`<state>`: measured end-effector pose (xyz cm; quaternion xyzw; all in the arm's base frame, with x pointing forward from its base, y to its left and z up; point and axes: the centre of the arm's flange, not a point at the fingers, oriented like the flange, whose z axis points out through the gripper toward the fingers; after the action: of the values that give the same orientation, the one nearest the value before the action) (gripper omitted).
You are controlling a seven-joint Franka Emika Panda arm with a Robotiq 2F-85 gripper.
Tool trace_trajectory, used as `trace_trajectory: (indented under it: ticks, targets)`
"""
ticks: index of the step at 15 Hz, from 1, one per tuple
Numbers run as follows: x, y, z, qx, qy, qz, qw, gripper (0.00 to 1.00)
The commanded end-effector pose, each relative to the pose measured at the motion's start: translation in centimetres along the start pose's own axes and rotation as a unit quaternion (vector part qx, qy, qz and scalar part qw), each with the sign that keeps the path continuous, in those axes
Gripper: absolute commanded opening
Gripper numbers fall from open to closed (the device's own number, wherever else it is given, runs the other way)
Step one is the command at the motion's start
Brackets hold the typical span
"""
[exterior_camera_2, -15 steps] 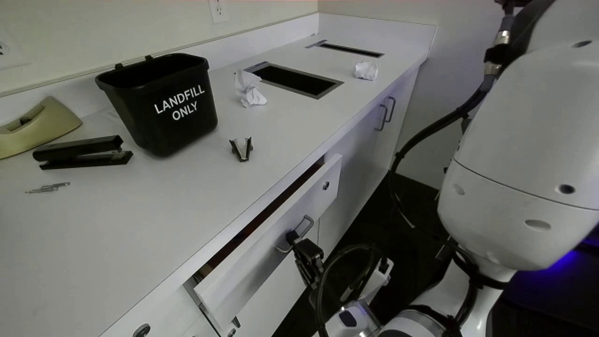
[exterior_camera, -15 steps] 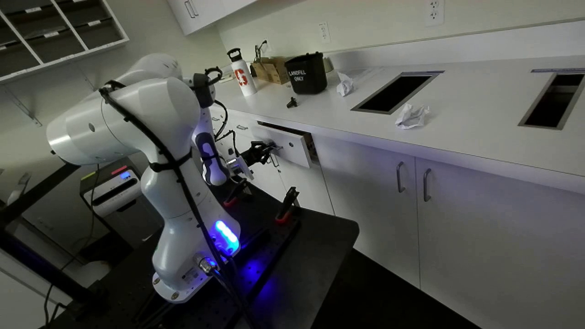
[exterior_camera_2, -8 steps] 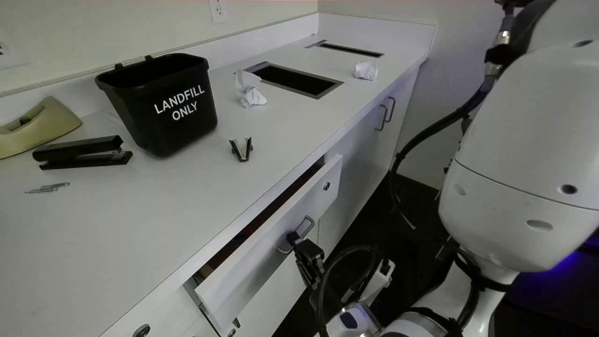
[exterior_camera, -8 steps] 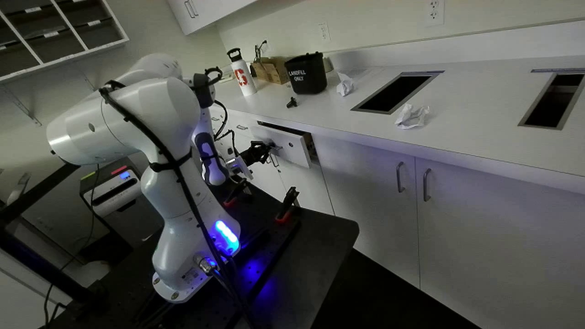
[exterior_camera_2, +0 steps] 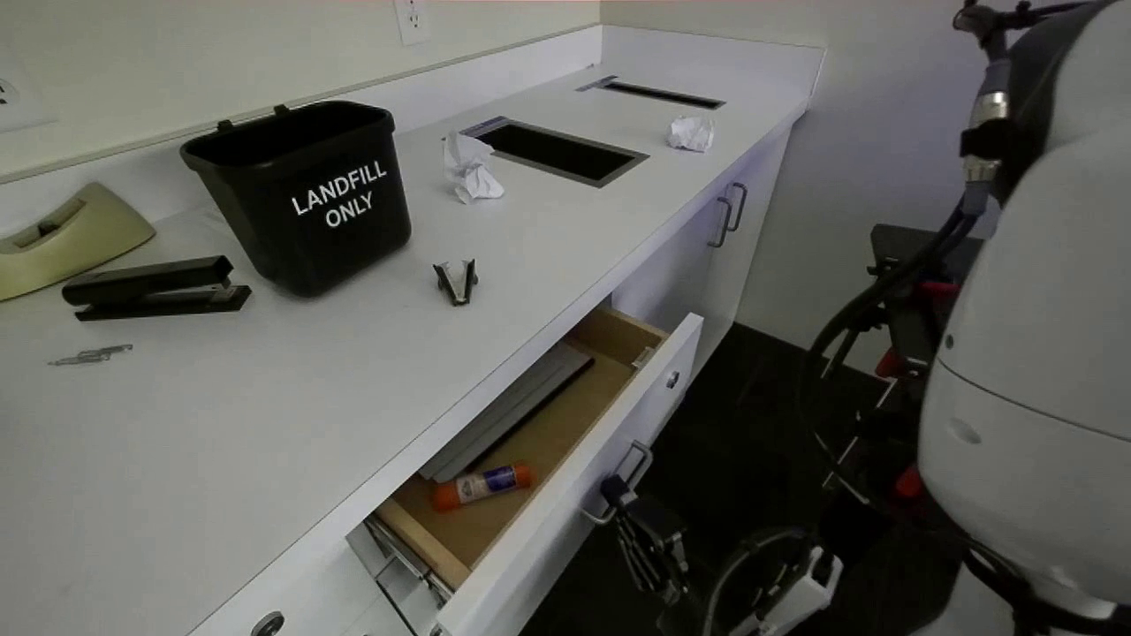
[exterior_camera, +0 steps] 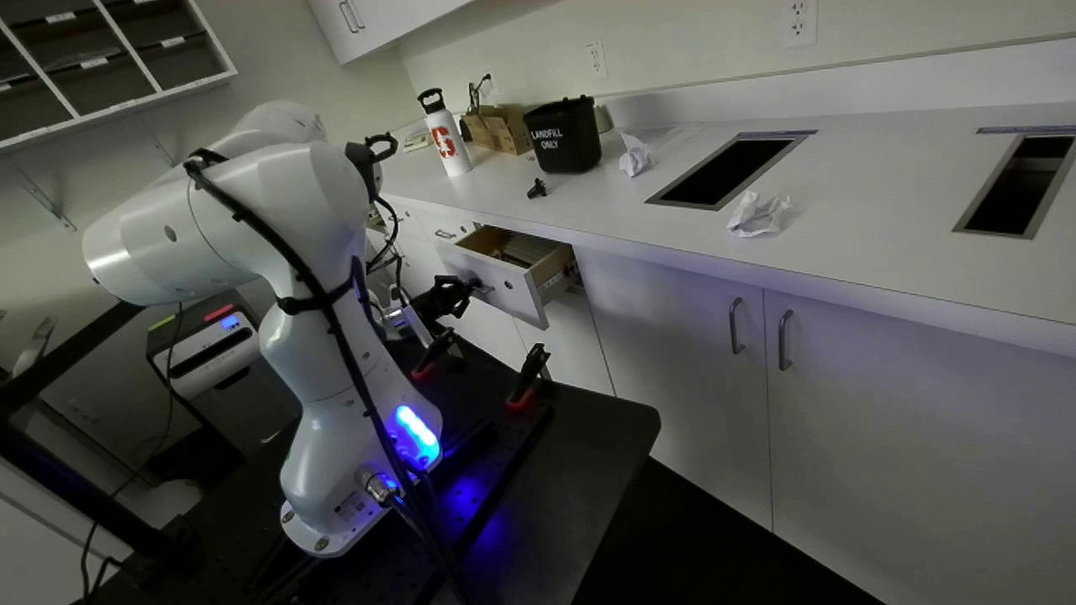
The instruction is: Open the drawer
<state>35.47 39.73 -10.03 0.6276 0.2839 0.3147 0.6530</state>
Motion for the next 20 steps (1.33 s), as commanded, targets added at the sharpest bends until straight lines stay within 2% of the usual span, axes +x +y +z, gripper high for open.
trace_trajectory:
  ticks: [1, 9, 15, 16, 17, 18, 20]
  targets:
    - [-1.8, 1.8, -4.4, 0.018, 0.001, 0.033, 0.9993, 0.02]
    - [-5.9, 4.3, -11.6, 0.030, -0.026, 0.054, 0.9978, 0.02]
    - [-7.2, 5.5, -14.0, 0.039, -0.031, 0.056, 0.9972, 0.02]
    - [-7.3, 5.6, -13.9, 0.040, -0.032, 0.054, 0.9972, 0.15]
    - [-7.3, 5.8, -13.6, 0.041, -0.034, 0.056, 0.9970, 0.36]
    - [-7.2, 6.2, -13.2, 0.043, -0.040, 0.075, 0.9955, 0.41]
    - [-7.2, 7.3, -12.2, 0.044, -0.052, 0.098, 0.9929, 0.57]
